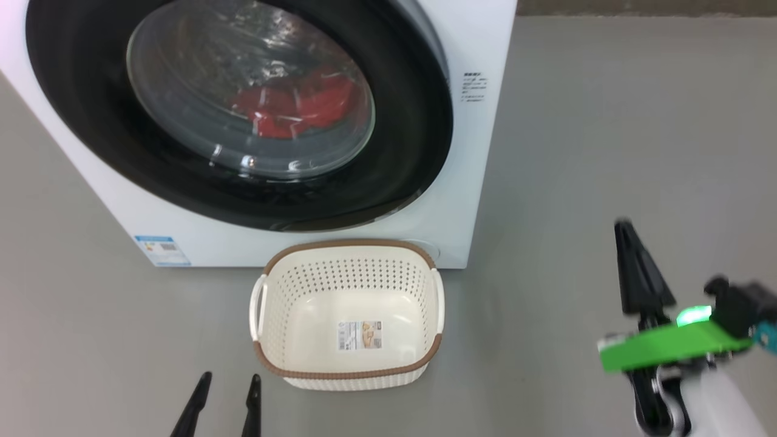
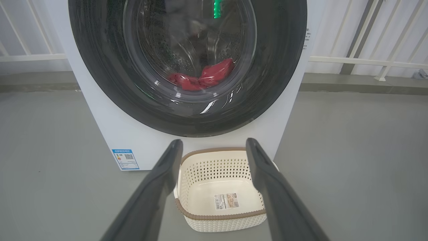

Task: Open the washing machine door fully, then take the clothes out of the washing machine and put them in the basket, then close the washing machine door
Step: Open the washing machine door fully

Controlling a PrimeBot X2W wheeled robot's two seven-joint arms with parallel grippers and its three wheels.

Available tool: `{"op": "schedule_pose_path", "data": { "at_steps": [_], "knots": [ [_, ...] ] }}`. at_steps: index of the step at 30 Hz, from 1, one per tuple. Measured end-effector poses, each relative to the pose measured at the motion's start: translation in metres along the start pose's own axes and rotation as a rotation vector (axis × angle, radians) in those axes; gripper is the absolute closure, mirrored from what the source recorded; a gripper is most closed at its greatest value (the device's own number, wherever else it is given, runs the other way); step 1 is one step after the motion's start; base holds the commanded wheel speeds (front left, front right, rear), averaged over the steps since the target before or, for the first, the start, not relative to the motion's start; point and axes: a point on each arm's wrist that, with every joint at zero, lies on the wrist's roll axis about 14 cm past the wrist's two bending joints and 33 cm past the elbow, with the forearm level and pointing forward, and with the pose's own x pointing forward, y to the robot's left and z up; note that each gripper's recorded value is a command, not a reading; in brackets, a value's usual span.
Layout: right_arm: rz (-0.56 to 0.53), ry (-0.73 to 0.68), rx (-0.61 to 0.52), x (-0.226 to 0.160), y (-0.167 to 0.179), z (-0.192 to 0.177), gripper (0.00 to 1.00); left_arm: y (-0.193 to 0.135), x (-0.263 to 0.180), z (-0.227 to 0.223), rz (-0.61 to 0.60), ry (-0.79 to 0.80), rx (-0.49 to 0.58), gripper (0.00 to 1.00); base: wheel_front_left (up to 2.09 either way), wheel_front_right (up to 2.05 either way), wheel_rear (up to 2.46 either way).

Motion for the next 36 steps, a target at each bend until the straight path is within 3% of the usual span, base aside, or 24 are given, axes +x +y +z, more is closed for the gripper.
{"op": "schedule_pose_path", "data": {
  "at_steps": [10, 14, 25, 36],
  "knots": [
    [0.193, -0.103, 0.080, 0.092, 0.051, 0.038, 1.00, 0.003, 0.016, 0.004, 0.010, -0.011, -0.025, 0.00, 0.00, 0.00, 0.00],
    [0.256, -0.088, 0.138, 0.120, 0.070, 0.036, 1.00, 0.006, 0.021, 0.002, 0.023, -0.002, -0.031, 0.00, 0.00, 0.00, 0.00],
    [0.347, 0.067, 0.282, 0.177, 0.100, 0.000, 1.00, 0.016, 0.036, -0.010, 0.055, 0.035, -0.050, 0.00, 0.00, 0.00, 0.00],
    [0.388, 0.362, 0.510, 0.214, 0.111, -0.045, 1.00, 0.022, 0.051, -0.024, 0.064, 0.078, -0.054, 0.00, 0.00, 0.00, 0.00]
  ]
}}
